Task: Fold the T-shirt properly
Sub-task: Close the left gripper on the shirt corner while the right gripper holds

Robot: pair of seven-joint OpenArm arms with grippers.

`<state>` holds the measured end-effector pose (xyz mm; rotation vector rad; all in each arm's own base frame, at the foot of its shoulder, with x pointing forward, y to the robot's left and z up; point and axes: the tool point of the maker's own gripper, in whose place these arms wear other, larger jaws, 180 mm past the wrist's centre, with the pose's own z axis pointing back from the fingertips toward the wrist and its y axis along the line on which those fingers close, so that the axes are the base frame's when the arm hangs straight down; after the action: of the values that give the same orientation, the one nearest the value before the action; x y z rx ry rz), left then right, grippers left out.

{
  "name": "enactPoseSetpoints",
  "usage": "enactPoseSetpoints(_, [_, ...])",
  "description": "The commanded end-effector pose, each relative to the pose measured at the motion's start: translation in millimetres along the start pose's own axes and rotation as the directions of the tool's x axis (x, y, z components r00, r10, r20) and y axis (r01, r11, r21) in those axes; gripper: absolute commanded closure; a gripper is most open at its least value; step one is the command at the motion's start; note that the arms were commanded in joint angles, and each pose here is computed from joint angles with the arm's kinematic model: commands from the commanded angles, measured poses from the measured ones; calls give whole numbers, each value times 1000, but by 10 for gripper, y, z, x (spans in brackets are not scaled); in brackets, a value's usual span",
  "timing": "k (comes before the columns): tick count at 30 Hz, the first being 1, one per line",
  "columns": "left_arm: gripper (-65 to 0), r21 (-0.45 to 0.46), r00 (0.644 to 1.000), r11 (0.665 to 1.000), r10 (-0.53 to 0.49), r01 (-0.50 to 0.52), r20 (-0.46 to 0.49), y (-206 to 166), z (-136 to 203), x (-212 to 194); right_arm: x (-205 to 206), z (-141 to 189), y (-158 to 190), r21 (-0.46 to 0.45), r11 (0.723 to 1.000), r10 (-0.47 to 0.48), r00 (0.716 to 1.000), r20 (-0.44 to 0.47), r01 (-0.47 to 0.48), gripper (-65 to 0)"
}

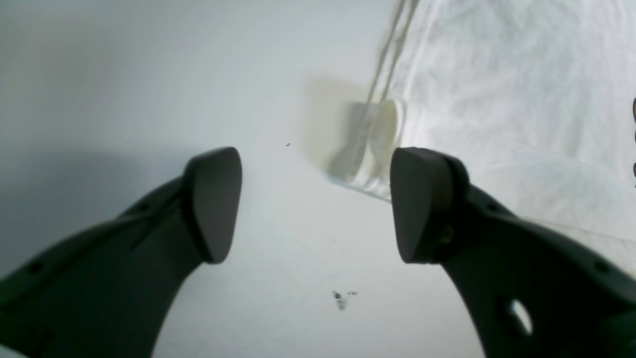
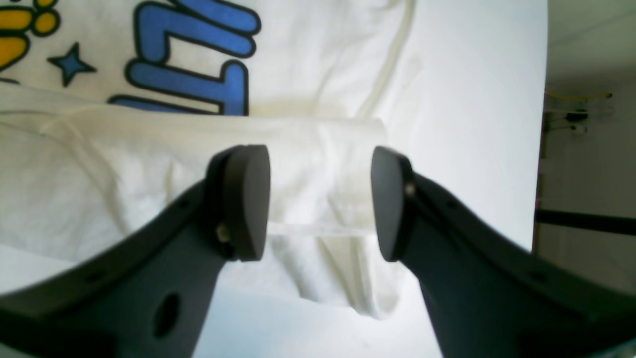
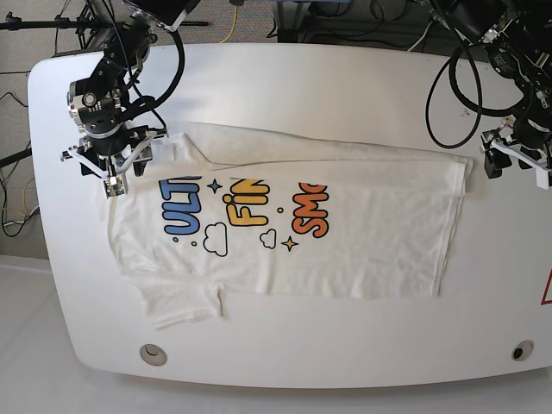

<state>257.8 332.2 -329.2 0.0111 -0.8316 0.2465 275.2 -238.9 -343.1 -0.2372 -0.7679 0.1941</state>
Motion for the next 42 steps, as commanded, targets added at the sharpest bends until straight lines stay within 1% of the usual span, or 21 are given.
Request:
enactPoseSetpoints(1, [-502, -47, 1000, 999, -20, 20, -15, -34, -215, -64, 124, 31, -70, -17, 1000, 0, 999, 53, 1, -318])
enactPoseSetpoints(9, [-508, -89, 997, 994, -66, 62, -50, -123, -354, -141, 112, 50, -57, -12, 1000, -3, 998, 58, 3, -316])
enactPoseSetpoints(11, [-504, -100, 995, 992, -81, 75, -59, -148, -367, -166, 99, 47, -57, -9, 1000, -6, 998, 57, 6, -315])
enactPoseSetpoints(13, [-497, -110, 991, 990, -99, 89, -88, -174, -408, -238, 106, 38, -55, -8, 1000, 0, 998, 56, 1, -312])
enactPoseSetpoints(17, [-486, -135, 987, 985, -125, 111, -98, -262, -443, -274, 91, 38, -53, -3, 1000, 0, 998, 55, 0, -308])
enactPoseSetpoints(21, [-467, -164, 982, 977, -154, 136, -106, -371, -472, -312, 75, 35, -53, 1, 1000, 0, 999, 53, 0, -300])
enactPoseSetpoints(23, [-442, -215, 976, 962, -194, 169, -102, -582, -509, -326, 103, 49, -78, -11, 1000, 3, 998, 62, -2, -299])
enactPoseSetpoints(31, [-387, -260, 971, 947, -219, 188, -93, -766, -548, -331, 98, 41, -76, -9, 1000, 3, 998, 60, -2, -284])
enactPoseSetpoints(33, [-405, -276, 975, 946, -204, 172, -91, -859, -596, -310, 96, 30, -63, -6, 1000, 2, 998, 59, -2, -297])
enactPoseSetpoints(37, [-440, -278, 977, 946, -195, 166, -83, -884, -607, -265, 84, 19, -59, -6, 1000, 1, 999, 53, -1, -304])
enactPoseSetpoints(42, [-447, -273, 979, 951, -178, 146, -96, -852, -621, -299, 63, 26, -66, -8, 1000, 1, 999, 50, -1, -306])
